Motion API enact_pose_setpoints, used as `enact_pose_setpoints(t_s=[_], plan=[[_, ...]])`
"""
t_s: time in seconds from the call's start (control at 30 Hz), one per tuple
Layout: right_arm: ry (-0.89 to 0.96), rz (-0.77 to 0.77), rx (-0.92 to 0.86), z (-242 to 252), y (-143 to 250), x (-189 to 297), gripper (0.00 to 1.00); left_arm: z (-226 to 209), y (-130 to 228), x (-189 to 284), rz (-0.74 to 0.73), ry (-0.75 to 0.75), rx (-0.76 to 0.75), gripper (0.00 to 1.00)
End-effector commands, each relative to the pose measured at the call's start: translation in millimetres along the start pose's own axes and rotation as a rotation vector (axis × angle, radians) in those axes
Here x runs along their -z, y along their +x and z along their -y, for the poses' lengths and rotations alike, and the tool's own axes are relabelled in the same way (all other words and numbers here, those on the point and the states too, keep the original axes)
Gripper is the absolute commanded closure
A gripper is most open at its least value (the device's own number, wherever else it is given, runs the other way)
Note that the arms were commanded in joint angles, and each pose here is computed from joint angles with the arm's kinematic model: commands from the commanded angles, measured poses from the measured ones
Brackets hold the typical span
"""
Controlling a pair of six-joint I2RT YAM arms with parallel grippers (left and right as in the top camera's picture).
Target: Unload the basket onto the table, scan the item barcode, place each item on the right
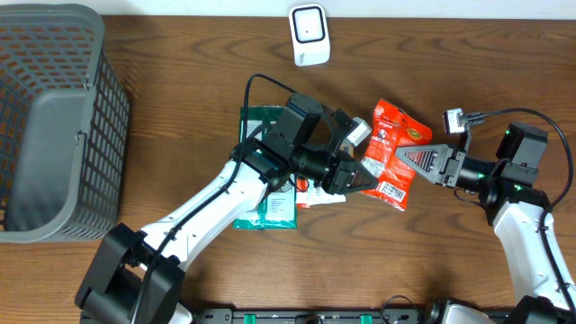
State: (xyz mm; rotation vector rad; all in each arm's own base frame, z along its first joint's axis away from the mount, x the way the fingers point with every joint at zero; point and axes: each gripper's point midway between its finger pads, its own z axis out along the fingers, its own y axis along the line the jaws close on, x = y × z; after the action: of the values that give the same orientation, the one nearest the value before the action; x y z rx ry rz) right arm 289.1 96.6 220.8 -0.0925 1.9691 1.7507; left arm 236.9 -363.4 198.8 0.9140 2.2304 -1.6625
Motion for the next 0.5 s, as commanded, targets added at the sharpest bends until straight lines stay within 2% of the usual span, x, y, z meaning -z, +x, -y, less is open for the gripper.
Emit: enact_pose_setpoints(t_s=[0.0, 0.17, 0.2, 0.3, 0.33, 0.47], plan=[[-0.037, -0.026, 0.017, -7.7, 7.1, -3.4, 0.78, -2.2, -2.6, 2.9, 0.014, -0.014, -0.018, 0.93], [-0.043, -0.044, 0.072, -8.7, 10.8, -8.9, 0.88, -2.2, -2.6, 2.9, 0.014, -0.014, -0.018, 0.92], [-0.03, -0.042, 0.078, -6.7, 10.4, -9.7, 0.9, -2.2, -2.6, 2.9, 0.014, -0.014, -0.018, 0.87], [0.018, -0.022, 0.104, 0.9, 4.8, -9.9, 0.99, -3.4, -3.5, 4.2, 0.018, -0.017, -0.017, 0.6], [0.022, -0.018, 0.128, 0.8, 2.4, -10.0, 0.99, -5.3, -4.9, 6.4, 0.024, -0.021, -0.014, 0.55], [0.017, -0.006, 0.182, -4.2, -7.4, -10.2, 0.99, -18.3, -11.0, 20.5, 0.052, -0.049, 0.019, 0.44]])
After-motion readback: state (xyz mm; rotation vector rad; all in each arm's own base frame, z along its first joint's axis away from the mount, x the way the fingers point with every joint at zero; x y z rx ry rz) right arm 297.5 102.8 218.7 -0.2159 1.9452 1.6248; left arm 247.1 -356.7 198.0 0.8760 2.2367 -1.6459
